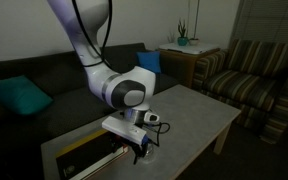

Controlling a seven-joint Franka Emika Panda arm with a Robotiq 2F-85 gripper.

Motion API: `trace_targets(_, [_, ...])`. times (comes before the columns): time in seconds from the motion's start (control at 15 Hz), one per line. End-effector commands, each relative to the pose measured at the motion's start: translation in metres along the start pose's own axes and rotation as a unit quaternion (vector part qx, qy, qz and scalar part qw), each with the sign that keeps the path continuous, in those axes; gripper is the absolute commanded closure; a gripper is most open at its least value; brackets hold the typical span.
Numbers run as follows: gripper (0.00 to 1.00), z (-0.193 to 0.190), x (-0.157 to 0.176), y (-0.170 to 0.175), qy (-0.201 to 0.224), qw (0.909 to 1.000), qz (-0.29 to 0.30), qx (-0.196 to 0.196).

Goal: Open the cover of the black book

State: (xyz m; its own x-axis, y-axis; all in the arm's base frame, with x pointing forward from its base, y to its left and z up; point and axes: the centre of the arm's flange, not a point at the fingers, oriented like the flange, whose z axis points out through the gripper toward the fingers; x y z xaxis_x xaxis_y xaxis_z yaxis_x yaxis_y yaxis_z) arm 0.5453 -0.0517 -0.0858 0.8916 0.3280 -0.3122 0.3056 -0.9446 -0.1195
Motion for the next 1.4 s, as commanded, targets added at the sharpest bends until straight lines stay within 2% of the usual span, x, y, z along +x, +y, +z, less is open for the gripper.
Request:
trace_targets(0.0, [0.0,0.02,0.001,-0.002,0.032,0.9977,0.047,-0.037])
trace_targets(0.27, [0.0,0.035,-0.016,0.008,0.051,0.992,0.106,-0.047])
trace_targets(0.47, [0.0,0.043,-0.024,0.014,0.074,0.9902,0.112,-0.039])
trace_targets(0.53, [0.03,0.045,-0.025,0.016,0.083,0.9899,0.11,-0.036])
trace_targets(0.6, [0.11,0.046,-0.027,0.017,0.09,0.9893,0.109,-0.035])
trace_targets(0.67, [0.28,0.047,-0.028,0.019,0.098,0.9889,0.107,-0.032])
trace_targets(0.73, [0.31,0.047,-0.029,0.021,0.105,0.9883,0.106,-0.028])
trace_targets(1.33, [0.95,0.045,-0.029,0.02,0.138,0.9875,0.074,0.021])
